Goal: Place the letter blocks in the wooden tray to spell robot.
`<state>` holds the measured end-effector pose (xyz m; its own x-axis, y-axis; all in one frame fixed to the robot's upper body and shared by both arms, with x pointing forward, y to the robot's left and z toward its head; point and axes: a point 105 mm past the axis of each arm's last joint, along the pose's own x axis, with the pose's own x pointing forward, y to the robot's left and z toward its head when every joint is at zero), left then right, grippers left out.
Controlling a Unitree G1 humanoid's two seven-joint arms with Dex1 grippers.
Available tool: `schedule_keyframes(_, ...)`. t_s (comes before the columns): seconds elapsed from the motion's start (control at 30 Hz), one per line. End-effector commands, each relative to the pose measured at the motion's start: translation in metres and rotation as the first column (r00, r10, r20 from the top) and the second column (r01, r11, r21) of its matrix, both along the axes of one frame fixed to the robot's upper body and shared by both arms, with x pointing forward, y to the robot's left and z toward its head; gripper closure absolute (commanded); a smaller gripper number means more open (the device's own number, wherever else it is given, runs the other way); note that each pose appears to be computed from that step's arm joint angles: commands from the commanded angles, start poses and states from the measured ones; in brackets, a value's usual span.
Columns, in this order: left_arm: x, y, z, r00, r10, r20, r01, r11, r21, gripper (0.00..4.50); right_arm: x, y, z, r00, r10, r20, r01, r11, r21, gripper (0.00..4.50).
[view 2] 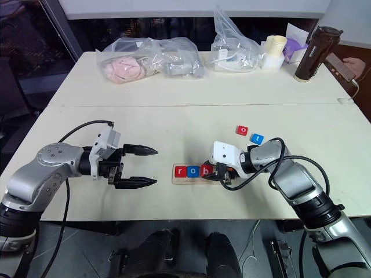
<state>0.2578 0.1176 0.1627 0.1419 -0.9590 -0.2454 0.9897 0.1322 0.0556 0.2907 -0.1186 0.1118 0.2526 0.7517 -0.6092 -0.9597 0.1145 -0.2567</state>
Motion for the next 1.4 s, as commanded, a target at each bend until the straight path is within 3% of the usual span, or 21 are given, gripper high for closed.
schedule_keyframes(0.03, -0.003, -0.001, 0.013, 0.998, -0.016, 0.06, 0.017, 1.0, -0.014, 0.0, 0.004, 0.005, 0.007, 0.999, 0.018, 0.043, -0.018, 1.0, 0.006, 3.35)
schedule_keyframes(0.67, 0.001, -0.001, 0.013, 0.998, 0.007, 0.067, -0.006, 1.0, -0.021, 0.0, 0.007, 0.01, 0.0, 0.998, 0.046, 0.051, -0.045, 0.999, -0.019, 3.35)
schedule_keyframes(0.87, 0.002, -0.001, 0.013, 0.998, 0.017, 0.068, -0.016, 1.0, -0.026, 0.0, 0.008, 0.011, 0.002, 0.997, 0.055, 0.053, -0.054, 0.998, -0.024, 0.22)
schedule_keyframes(0.9, 0.002, -0.001, 0.013, 0.997, 0.019, 0.068, -0.017, 1.0, -0.026, 0.0, 0.008, 0.011, 0.002, 0.997, 0.056, 0.053, -0.054, 0.998, -0.022, 0.03)
schedule_keyframes(1.17, 0.003, -0.001, 0.014, 0.997, 0.023, 0.068, -0.021, 0.999, -0.033, 0.0, 0.009, 0.013, 0.028, 0.996, 0.029, 0.081, -0.033, 0.998, 0.047, 0.03)
schedule_keyframes(1.3, 0.003, -0.002, 0.014, 0.998, 0.02, 0.067, -0.018, 0.999, -0.033, 0.0, 0.022, 0.007, 0.052, 0.988, -0.074, 0.136, 0.057, 0.991, 0.123, 0.03)
schedule_keyframes(1.37, 0.004, -0.003, 0.014, 0.997, 0.021, 0.069, -0.019, 0.999, -0.036, 0.0, 0.046, -0.006, 0.073, 0.941, -0.274, 0.2, 0.231, 0.949, 0.214, 0.03)
schedule_keyframes(1.4, 0.004, -0.003, 0.013, 0.997, 0.021, 0.07, -0.018, 0.999, -0.037, 0.0, 0.062, -0.018, 0.08, 0.887, -0.415, 0.204, 0.358, 0.895, 0.265, 0.03)
